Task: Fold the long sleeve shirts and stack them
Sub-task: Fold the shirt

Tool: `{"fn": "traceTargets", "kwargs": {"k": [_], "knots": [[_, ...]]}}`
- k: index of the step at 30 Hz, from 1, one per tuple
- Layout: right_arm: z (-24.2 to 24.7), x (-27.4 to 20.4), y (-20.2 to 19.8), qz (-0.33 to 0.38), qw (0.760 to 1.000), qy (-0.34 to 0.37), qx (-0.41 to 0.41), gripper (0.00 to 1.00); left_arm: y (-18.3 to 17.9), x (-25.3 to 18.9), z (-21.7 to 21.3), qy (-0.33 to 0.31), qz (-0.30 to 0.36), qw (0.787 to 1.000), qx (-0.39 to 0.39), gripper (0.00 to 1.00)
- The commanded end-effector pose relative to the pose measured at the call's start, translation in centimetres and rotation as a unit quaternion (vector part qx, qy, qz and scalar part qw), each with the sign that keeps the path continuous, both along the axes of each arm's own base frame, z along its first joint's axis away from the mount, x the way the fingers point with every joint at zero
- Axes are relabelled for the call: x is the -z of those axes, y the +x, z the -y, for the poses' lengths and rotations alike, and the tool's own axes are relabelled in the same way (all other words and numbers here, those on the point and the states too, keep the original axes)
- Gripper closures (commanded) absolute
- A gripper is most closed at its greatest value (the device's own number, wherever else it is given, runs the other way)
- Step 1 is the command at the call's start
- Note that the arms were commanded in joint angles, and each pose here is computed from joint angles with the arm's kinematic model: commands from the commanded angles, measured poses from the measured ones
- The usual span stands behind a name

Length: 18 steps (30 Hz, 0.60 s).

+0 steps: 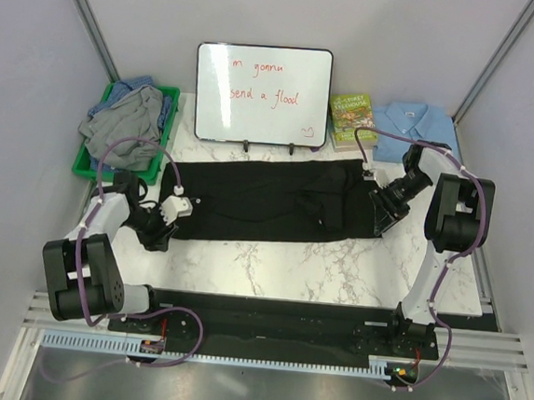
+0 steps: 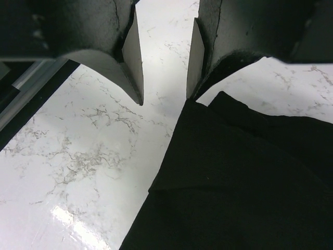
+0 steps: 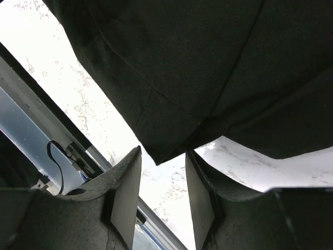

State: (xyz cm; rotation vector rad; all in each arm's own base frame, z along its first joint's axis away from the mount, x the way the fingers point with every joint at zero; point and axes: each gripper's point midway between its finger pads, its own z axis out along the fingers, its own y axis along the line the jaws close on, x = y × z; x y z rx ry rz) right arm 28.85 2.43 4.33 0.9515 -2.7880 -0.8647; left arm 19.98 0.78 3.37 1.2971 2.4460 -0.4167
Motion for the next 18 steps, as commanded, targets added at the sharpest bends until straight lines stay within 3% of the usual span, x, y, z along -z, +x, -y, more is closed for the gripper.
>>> {"fn": "traceTargets", "kwargs": {"k": [1,7,14,18], "knots": [[-1.2,-2.3,-1.3,-0.031,0.999,0.028,0.009,0.55,1.2,-0.3,0.3,-0.009,0.030,0.999,-0.005,0.55],[-1.1,-2.4,-0.7,-0.026,0.999,0.026,0.012,0.70,2.4,-0.1,0.1,-0.012,0.038,0.999,-0.011,0.55],[-1.1,-2.5,-0.5,-0.025,0.999,0.028,0.016,1.00,3.5,0.0,-0.2,0.001,0.035,0.999,-0.026,0.56],[-1.1,-2.6,-0.6,-0.023,0.999,0.026,0.013,1.00,3.3,-0.6,-0.4,0.009,0.042,0.999,-0.025,0.55]]}}
